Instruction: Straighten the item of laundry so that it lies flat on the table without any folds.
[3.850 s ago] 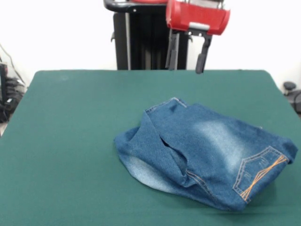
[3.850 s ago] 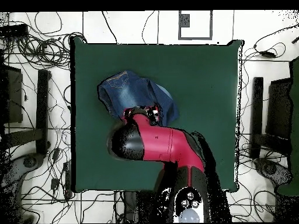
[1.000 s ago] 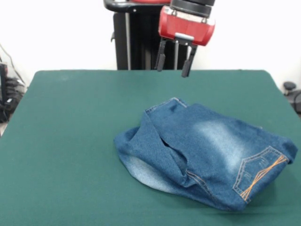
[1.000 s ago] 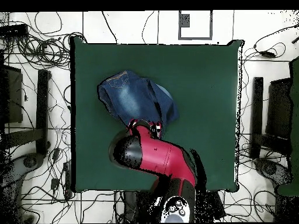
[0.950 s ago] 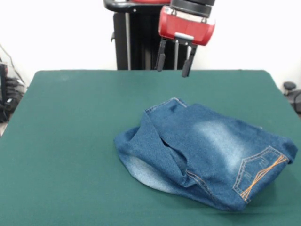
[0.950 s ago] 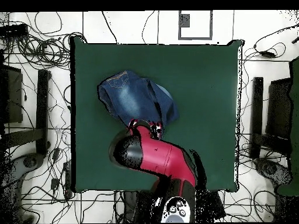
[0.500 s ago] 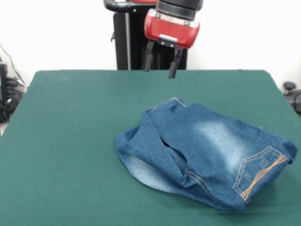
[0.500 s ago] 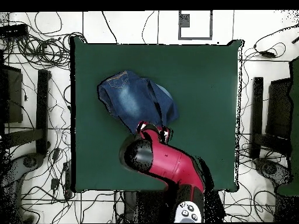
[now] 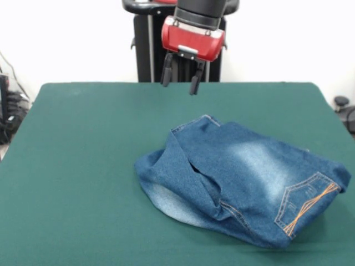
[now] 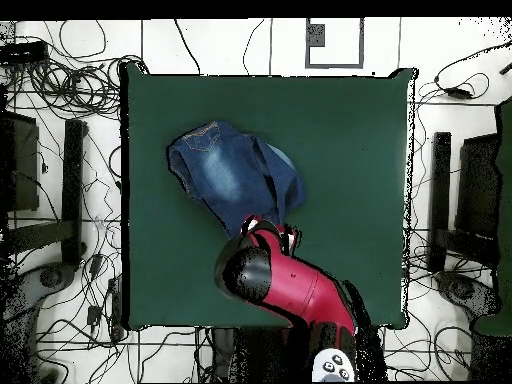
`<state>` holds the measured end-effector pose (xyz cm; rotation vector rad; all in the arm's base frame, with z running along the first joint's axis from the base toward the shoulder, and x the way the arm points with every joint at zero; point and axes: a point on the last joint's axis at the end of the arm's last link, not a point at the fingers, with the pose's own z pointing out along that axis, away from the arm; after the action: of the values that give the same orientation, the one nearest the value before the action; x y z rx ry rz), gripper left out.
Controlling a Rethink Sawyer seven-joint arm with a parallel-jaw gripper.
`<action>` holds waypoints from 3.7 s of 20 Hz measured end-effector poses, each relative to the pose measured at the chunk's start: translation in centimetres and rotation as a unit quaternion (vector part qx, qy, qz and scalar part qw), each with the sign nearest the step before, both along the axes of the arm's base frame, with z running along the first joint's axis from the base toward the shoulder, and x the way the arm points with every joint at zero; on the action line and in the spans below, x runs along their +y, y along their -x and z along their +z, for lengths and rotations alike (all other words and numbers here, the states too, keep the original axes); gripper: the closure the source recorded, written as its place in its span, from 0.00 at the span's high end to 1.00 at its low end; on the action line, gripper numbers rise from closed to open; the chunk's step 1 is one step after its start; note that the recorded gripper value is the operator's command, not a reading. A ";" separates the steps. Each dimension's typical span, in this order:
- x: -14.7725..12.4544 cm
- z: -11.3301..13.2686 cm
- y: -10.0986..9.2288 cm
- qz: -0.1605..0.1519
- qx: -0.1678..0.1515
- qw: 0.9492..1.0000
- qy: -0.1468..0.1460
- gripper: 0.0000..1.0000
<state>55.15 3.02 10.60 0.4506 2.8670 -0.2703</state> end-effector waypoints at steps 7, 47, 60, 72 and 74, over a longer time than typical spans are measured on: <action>0.5 -1.9 1.0 -0.003 0.010 1.000 -0.011 1.00; 2.6 -6.7 2.2 -0.002 0.033 0.999 -0.041 1.00; 2.4 -7.1 2.3 -0.006 0.035 0.998 -0.042 1.00; 3.0 -8.4 2.3 -0.002 0.031 0.998 -0.047 1.00; 3.4 -9.0 2.5 0.000 0.034 0.998 -0.050 1.00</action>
<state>52.64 6.40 1.55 0.4674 2.9577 -0.1448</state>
